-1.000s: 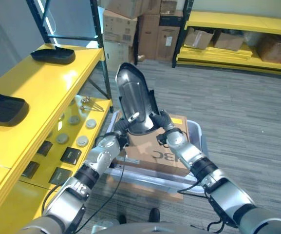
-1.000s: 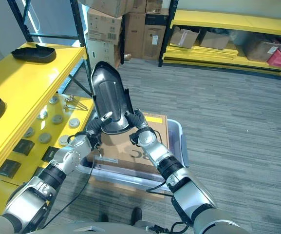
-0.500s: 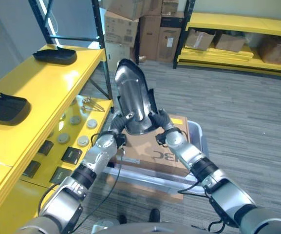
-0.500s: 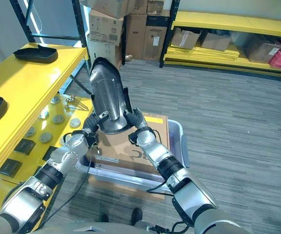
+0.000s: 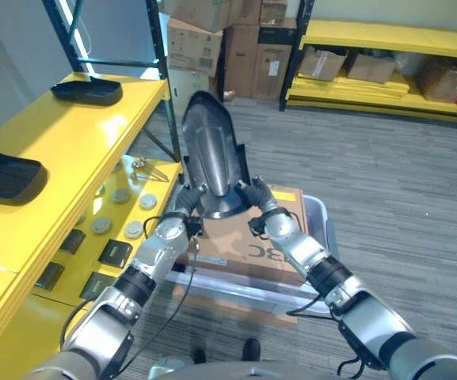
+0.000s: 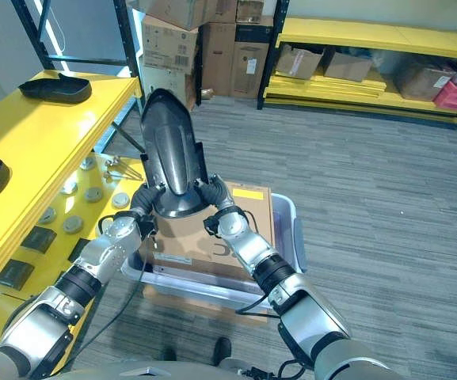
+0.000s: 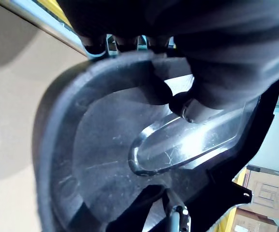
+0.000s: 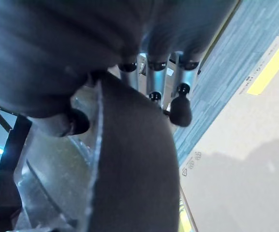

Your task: Move parts from the plastic box to the shelf.

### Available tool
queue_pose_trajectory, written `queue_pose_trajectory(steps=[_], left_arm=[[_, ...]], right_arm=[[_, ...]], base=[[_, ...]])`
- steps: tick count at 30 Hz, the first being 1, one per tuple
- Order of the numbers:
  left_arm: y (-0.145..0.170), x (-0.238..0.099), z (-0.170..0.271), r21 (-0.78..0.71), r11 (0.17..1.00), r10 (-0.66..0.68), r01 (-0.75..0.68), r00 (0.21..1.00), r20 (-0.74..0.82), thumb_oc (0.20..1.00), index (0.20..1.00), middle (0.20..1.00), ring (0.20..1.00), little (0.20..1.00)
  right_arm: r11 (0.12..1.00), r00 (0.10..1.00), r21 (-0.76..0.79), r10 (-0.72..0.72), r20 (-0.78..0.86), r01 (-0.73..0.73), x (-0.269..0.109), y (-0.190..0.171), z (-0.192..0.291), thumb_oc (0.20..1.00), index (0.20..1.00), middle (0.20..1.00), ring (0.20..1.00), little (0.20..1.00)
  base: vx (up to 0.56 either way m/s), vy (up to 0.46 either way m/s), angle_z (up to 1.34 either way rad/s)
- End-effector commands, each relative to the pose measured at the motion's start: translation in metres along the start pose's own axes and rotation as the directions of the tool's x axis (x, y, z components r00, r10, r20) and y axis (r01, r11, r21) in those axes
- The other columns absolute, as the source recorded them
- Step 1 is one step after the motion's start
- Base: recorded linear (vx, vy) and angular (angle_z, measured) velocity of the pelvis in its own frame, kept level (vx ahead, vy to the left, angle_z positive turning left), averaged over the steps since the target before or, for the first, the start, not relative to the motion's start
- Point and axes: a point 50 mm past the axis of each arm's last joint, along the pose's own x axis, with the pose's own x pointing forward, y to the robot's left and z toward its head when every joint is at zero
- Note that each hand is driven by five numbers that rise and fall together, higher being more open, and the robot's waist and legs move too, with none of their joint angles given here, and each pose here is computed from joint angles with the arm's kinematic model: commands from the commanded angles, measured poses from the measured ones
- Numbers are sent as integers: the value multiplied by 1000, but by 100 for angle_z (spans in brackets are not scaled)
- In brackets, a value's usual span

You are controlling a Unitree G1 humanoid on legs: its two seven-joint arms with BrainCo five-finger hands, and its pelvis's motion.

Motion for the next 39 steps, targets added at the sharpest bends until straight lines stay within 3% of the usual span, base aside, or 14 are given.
queue_pose_trajectory(steps=[1,5,12,17,21,25,29,31,36,39], left_arm=[[-66,1,50,59,975,-223,215,944,244,200,200,200,200,200],[-51,1,62,100,986,-161,135,934,320,200,200,200,200,200],[9,-7,89,164,978,35,-132,870,491,200,200,200,200,200],[83,-30,92,158,915,230,-370,803,549,200,200,200,200,200],[139,-63,93,124,845,359,-521,722,591,200,200,200,200,200],[164,-94,100,118,800,399,-589,667,629,200,200,200,200,200],[171,-118,103,94,784,410,-614,625,664,200,200,200,200,200],[170,-129,104,84,783,401,-616,603,689,200,200,200,200,200],[161,-137,114,107,798,327,-593,575,750,200,200,200,200,200],[147,-131,121,128,832,250,-540,572,781,200,200,200,200,200]], right_arm=[[987,995,156,-46,91,32,2,1,26,1000,1000,1000,1000,1000],[977,991,187,-117,66,103,0,-8,19,1000,1000,1000,1000,1000],[937,947,138,-317,-55,322,-13,-56,-20,1000,1000,1000,1000,1000],[884,866,33,-448,-222,465,-57,-103,-85,1000,1000,1000,1000,1000],[874,790,-29,-452,-414,485,-106,-121,-139,1000,1000,1000,1000,1000],[889,710,-18,-377,-594,457,-143,-105,-181,1000,1000,1000,1000,1000],[945,643,-25,-240,-727,325,-172,-73,-210,1000,1000,1000,1000,1000],[979,599,-27,-145,-788,202,-187,-48,-221,1000,1000,1000,1000,1000],[998,446,39,14,-895,48,-229,-4,-246,1000,1000,1000,1000,1000],[991,340,75,34,-940,110,-261,7,-259,1000,1000,1000,1000,1000]], base=[[0,0,0],[0,0,0],[-4,2,0],[-6,3,0],[-39,33,-6],[-45,27,-7],[-47,29,6],[-62,27,5],[-47,-9,27],[-30,-57,131]])
